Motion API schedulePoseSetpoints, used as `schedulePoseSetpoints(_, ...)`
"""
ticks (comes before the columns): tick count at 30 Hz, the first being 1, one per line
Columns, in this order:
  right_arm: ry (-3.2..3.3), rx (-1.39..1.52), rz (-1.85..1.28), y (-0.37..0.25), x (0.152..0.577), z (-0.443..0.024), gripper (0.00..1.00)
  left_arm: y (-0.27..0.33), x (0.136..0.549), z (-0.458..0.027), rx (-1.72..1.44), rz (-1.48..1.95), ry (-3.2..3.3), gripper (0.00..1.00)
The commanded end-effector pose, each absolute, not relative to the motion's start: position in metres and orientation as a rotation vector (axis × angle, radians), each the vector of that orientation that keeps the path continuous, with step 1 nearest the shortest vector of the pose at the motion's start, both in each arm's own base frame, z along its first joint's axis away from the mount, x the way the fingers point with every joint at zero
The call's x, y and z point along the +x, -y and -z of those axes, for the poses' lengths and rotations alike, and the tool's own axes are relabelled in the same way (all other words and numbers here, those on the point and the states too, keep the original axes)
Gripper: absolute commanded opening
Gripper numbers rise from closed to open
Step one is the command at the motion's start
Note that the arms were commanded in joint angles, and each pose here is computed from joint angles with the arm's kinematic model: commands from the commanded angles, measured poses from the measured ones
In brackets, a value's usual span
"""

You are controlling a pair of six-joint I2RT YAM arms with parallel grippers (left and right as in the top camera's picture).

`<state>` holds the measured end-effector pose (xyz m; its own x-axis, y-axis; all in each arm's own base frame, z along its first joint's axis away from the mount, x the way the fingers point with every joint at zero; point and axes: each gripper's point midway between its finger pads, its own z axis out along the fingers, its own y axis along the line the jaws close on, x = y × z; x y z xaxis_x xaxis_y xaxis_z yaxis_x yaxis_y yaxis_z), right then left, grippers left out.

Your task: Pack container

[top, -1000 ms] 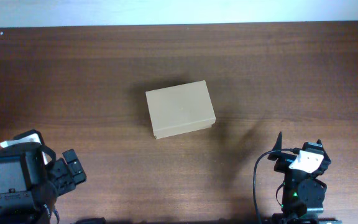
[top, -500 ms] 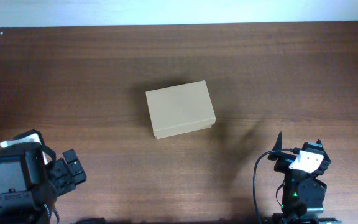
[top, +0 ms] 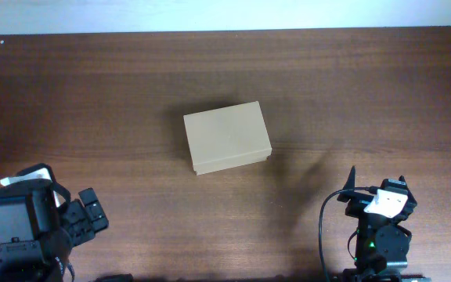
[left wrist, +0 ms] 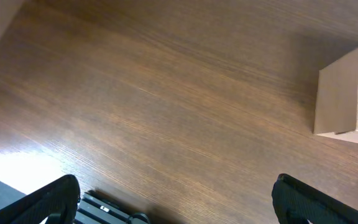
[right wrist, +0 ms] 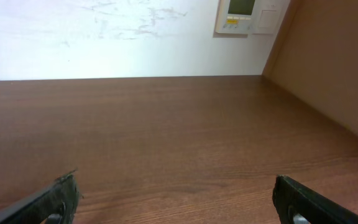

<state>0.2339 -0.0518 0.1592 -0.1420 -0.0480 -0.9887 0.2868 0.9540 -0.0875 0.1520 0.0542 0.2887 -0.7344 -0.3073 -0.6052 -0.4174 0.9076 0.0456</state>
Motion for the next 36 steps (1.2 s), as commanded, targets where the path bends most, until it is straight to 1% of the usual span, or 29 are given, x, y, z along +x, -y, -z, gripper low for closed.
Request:
schedulePoseSetpoints(1, -1.686, 0.190, 0.286, 0.052, 0.234, -0.158, 0.99, -0.066, 0.148, -0.292, -0.544, -0.326, -2.424, 1.00)
schedulePoseSetpoints(9, -1.686, 0.190, 0.286, 0.052, 0.234, -0.158, 0.99, -0.065, 0.136, -0.284, -0.539, -0.329, -2.410, 1.00)
schedulePoseSetpoints(11, -1.686, 0.190, 0.286, 0.052, 0.234, -0.158, 0.99, -0.081, 0.134, -0.288, -0.576, -0.441, -2.350, 1.00)
schedulePoseSetpoints(12, -1.686, 0.190, 0.286, 0.052, 0.234, -0.158, 0.99, -0.088, 0.137, -0.294, -0.596, -0.485, -2.297, 1.00)
schedulePoseSetpoints(13, -1.686, 0.190, 0.286, 0.052, 0.234, -0.158, 0.99, -0.095, 0.149, -0.308, -0.619, -0.490, -2.177, 1.00)
schedulePoseSetpoints(16, -1.686, 0.190, 0.286, 0.052, 0.234, -0.158, 0.99, -0.098, 0.185, -0.357, -0.642, -0.385, -1.846, 1.00)
schedulePoseSetpoints(19, -1.686, 0.190, 0.287, 0.052, 0.234, -0.158, 0.99, -0.099, 0.201, -0.401, -0.648, -0.281, -1.523, 1.00)
schedulePoseSetpoints(21, -1.686, 0.190, 0.286, 0.052, 0.234, -0.158, 0.99, -0.099, 0.204, -0.407, -0.647, -0.245, -1.408, 1.00)
schedulePoseSetpoints(25, -1.686, 0.190, 0.286, 0.052, 0.234, -0.158, 0.99, -0.097, 0.211, -0.384, -0.637, -0.199, -1.292, 1.00)
schedulePoseSetpoints(31, -1.686, 0.190, 0.286, 0.052, 0.234, -0.158, 0.99, -0.079, 0.228, -0.310, -0.578, -0.148, -1.378, 1.00)
schedulePoseSetpoints(36, -1.686, 0.190, 0.286, 0.052, 0.234, -0.158, 0.99, -0.074, 0.232, -0.253, -0.562, -0.162, -1.466, 1.00)
